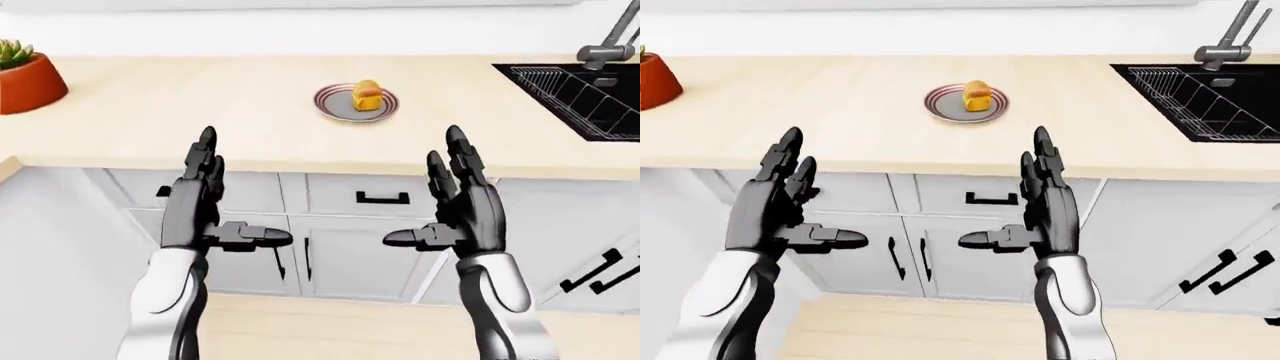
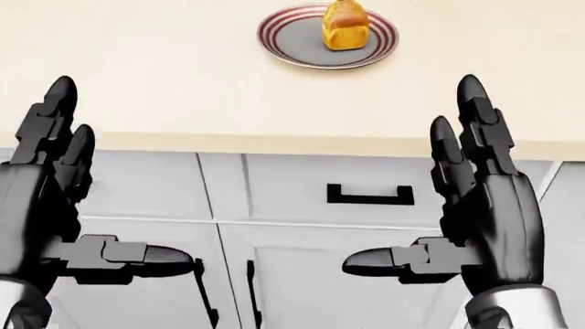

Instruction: Place all breads on the cutting board.

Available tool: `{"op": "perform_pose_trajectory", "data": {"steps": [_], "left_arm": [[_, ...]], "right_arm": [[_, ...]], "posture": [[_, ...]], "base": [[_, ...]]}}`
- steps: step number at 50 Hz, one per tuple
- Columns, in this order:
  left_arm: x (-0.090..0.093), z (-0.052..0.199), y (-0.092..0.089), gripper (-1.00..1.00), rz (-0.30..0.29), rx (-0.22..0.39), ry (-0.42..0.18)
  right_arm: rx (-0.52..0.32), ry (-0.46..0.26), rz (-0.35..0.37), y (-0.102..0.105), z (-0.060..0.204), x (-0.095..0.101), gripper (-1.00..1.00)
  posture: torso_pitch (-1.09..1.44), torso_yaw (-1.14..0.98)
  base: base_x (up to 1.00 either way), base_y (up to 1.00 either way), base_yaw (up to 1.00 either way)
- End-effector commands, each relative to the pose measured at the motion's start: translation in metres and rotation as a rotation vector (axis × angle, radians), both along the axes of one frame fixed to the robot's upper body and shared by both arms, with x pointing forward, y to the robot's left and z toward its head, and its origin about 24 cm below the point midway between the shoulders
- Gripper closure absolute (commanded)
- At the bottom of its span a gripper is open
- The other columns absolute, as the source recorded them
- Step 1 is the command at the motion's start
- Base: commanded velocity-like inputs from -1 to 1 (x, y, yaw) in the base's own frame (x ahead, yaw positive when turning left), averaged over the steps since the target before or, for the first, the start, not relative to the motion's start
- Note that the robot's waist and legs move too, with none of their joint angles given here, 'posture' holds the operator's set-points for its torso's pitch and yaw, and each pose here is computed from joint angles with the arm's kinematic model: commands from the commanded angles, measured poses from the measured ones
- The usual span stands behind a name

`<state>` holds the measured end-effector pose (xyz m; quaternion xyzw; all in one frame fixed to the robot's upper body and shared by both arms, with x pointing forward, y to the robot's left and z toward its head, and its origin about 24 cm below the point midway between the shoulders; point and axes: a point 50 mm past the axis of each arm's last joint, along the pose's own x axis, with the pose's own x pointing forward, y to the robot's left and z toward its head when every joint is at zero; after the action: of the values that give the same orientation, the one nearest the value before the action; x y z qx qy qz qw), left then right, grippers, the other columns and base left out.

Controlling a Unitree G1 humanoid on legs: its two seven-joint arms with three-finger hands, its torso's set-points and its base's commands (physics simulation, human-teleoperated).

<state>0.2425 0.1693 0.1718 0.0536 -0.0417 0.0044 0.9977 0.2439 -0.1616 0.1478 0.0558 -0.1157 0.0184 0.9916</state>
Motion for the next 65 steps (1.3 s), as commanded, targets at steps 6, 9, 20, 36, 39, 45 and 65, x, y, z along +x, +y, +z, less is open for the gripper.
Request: {"op": "perform_pose_trajectory", "data": {"steps": [6,9,20,36,39,45,65], "left_arm": [[-0.002,0.016,-0.008,-1.00,-0.057,0.001,-0.093],[-0.004,0.017,-0.007,-1.00,-0.058,-0.014,-0.090],[-0.004,0.014,-0.006,-1.00,-0.056,-0.009,-0.088],[-0.005,0.018,-0.002,-1.00,-0.051,-0.010,-0.098],[-0.007,0.021,-0.001,-1.00,-0.048,-0.011,-0.104],[-0.007,0.020,-0.001,-1.00,-0.048,-0.009,-0.104],[-0.014,0.026,0.005,-1.00,-0.041,-0.006,-0.116]], "right_arm": [[-0.047,-0.094,-0.050,-0.006,0.016,-0.002,-1.00],[-0.035,-0.099,-0.043,-0.006,0.018,-0.003,-1.00],[-0.033,-0.102,-0.027,-0.003,0.016,-0.003,-1.00],[-0.050,-0.122,-0.014,0.000,0.023,-0.005,-1.00],[-0.054,-0.131,-0.005,0.002,0.026,-0.007,-1.00],[-0.048,-0.131,-0.006,0.001,0.025,-0.008,-1.00],[-0.165,-0.116,-0.016,0.007,0.061,-0.010,-1.00]], "posture": [[0.00,0.00],[0.00,0.00],[0.00,0.00],[0.00,0.00],[0.00,0.00],[0.00,0.00],[0.00,0.00]], "base": [[0.05,-0.06,-0.33],[0.38,0.00,0.00],[0.43,0.00,0.00],[0.31,0.00,0.00],[-0.48,0.00,0.00],[-0.21,0.00,0.00],[-0.03,0.00,0.00]]}}
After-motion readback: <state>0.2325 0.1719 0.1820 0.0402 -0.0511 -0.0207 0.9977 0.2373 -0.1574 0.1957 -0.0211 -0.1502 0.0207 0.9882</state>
